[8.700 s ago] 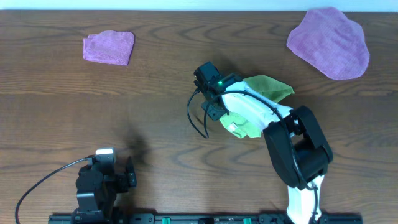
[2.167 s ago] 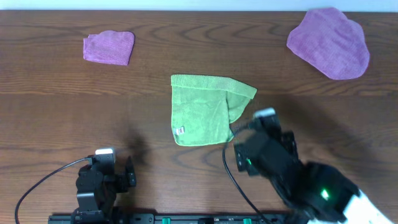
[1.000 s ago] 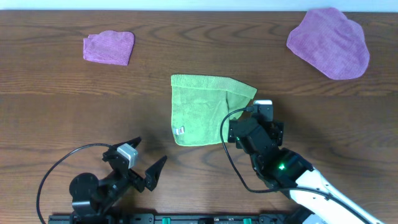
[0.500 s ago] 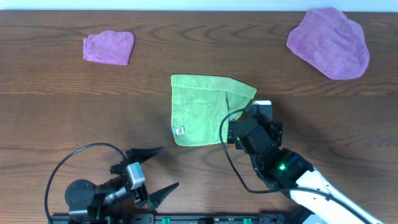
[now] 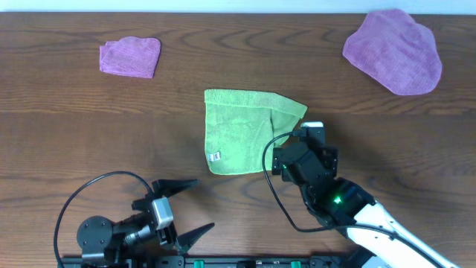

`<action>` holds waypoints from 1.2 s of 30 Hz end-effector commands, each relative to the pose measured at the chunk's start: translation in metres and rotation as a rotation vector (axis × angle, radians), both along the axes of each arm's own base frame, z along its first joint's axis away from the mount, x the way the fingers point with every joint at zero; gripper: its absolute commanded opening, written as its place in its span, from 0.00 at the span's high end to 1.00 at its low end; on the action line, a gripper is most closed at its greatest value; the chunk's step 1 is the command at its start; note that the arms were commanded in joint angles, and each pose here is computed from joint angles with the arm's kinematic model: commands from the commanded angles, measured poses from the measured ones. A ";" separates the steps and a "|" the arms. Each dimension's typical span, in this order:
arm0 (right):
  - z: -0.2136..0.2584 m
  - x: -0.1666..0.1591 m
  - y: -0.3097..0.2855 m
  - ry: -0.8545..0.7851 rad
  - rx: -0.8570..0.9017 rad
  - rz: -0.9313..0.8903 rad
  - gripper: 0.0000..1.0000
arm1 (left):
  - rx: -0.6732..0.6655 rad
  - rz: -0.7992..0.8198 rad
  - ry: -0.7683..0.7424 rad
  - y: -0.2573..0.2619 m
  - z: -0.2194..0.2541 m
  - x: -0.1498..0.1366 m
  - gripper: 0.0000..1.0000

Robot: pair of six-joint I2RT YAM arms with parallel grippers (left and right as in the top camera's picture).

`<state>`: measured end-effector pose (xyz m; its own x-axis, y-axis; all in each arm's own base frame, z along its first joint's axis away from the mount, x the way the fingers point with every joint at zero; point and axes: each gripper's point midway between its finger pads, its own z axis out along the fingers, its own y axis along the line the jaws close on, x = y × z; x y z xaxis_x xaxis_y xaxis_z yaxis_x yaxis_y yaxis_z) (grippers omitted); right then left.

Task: Fold the cloth
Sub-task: 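Reach the left gripper to the green cloth's left edge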

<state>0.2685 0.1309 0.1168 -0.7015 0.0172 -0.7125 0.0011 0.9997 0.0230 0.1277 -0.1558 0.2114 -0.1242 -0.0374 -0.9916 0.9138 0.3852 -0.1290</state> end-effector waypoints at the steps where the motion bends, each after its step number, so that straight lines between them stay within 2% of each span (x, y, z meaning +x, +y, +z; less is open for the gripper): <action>1: -0.001 -0.002 -0.002 0.007 -0.012 0.016 0.01 | -0.095 0.246 0.224 0.021 -0.008 0.035 0.05; 3: 0.000 -0.001 -0.001 0.000 -0.009 0.017 0.01 | -0.100 0.367 0.261 0.034 -0.017 0.051 0.05; 6: 0.003 0.001 0.000 -0.010 -0.005 0.022 0.01 | -0.184 0.526 0.344 0.054 -0.018 0.071 0.05; 10: 0.012 0.005 0.003 -0.031 -0.013 0.045 0.01 | -0.235 0.531 0.421 0.055 -0.018 0.081 0.00; 11: 0.016 0.007 0.005 -0.040 -0.013 0.052 0.01 | -0.245 0.531 0.459 0.054 -0.021 0.086 0.05; 15: 0.038 0.013 0.010 -0.068 -0.027 0.082 0.01 | -0.228 0.510 0.587 0.046 -0.038 0.102 0.05; 19: 0.055 0.016 0.005 -0.064 -0.037 0.071 0.01 | -0.151 0.456 0.674 0.029 -0.051 0.117 0.07; 24: 0.064 0.016 -0.014 -0.027 -0.065 0.022 0.01 | 0.014 0.387 0.712 0.000 -0.054 0.141 0.03; 27: 0.070 0.014 -0.025 -0.017 -0.071 -0.003 0.01 | 0.140 0.361 0.743 -0.015 -0.059 0.154 0.05; 32: 0.083 0.009 -0.039 -0.043 -0.053 -0.036 0.01 | 0.319 0.428 0.801 -0.022 -0.077 0.177 0.05; 36: 0.092 0.006 -0.049 -0.065 -0.038 -0.060 0.01 | 0.397 0.435 0.850 -0.023 -0.091 0.187 0.09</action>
<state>0.2723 0.0887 0.1912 -0.6840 0.0076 -0.7294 0.0421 0.9987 -0.0292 0.2984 -0.1833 0.1228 -0.8631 0.0151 -0.5047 0.3284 0.7761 -0.5384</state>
